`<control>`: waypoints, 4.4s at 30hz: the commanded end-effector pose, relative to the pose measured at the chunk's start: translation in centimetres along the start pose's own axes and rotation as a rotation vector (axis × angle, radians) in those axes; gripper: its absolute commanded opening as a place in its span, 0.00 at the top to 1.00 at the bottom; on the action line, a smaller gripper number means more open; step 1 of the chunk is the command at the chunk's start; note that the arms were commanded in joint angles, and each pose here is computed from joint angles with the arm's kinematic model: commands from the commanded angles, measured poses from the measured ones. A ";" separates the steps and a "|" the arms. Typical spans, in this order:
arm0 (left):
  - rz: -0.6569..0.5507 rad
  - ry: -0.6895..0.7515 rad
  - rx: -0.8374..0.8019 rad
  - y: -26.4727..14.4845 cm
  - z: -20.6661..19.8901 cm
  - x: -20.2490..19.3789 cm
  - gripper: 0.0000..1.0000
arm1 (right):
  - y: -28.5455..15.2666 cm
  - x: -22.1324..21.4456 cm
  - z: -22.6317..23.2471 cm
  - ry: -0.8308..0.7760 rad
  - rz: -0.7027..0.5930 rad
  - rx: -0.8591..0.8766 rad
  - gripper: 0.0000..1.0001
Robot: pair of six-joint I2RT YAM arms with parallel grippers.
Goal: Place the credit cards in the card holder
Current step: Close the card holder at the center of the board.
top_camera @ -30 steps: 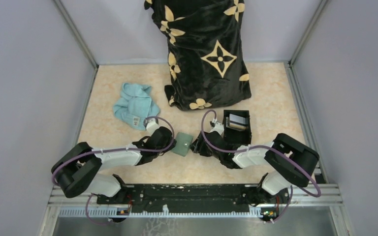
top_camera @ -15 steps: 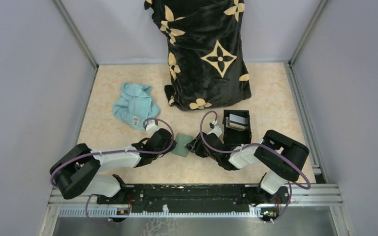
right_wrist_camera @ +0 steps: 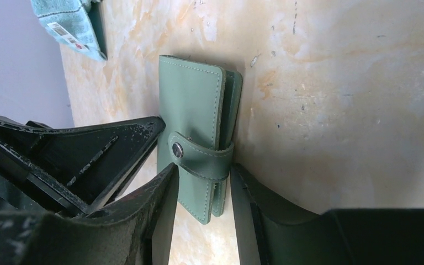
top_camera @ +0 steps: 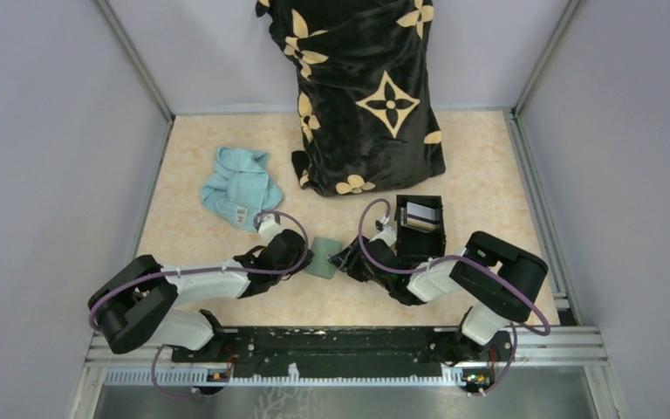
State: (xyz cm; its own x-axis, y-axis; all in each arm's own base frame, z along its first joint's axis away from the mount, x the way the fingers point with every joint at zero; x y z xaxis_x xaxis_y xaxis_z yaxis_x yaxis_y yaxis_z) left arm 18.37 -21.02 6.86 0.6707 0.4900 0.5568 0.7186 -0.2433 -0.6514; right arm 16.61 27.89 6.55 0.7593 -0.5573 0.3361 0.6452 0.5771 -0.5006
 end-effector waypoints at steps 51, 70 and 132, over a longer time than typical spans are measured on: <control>0.130 0.106 0.142 -0.5 4.2 -3.1 0.70 | 1.6 -0.7 -2.5 0.049 0.054 -0.171 0.53; 0.113 0.103 0.151 -0.1 3.9 -3.0 0.69 | 1.9 -2.7 -5.7 0.000 0.212 -0.276 0.55; 0.094 0.113 0.172 -0.1 3.8 -2.5 0.70 | 2.1 -4.4 -8.8 -0.072 0.306 -0.358 1.00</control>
State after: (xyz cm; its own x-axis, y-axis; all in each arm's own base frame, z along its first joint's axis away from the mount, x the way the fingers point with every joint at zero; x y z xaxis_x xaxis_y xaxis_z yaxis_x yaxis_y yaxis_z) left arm 19.08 -20.26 6.67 0.6017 0.4933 0.6281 0.7658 -0.1330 -0.6291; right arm 19.71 31.25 4.88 0.7943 -0.5520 0.2537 0.6007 0.6508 -0.4644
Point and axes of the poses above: each gripper's point midway between its finger pads, its own y axis out along the fingers, its own z axis along the line the jaws close on, x = y × z, the point moved 7 cm from there along -y, back along the fingers, and after that the axes turned 3 degrees about y, right-handed, at the moved point
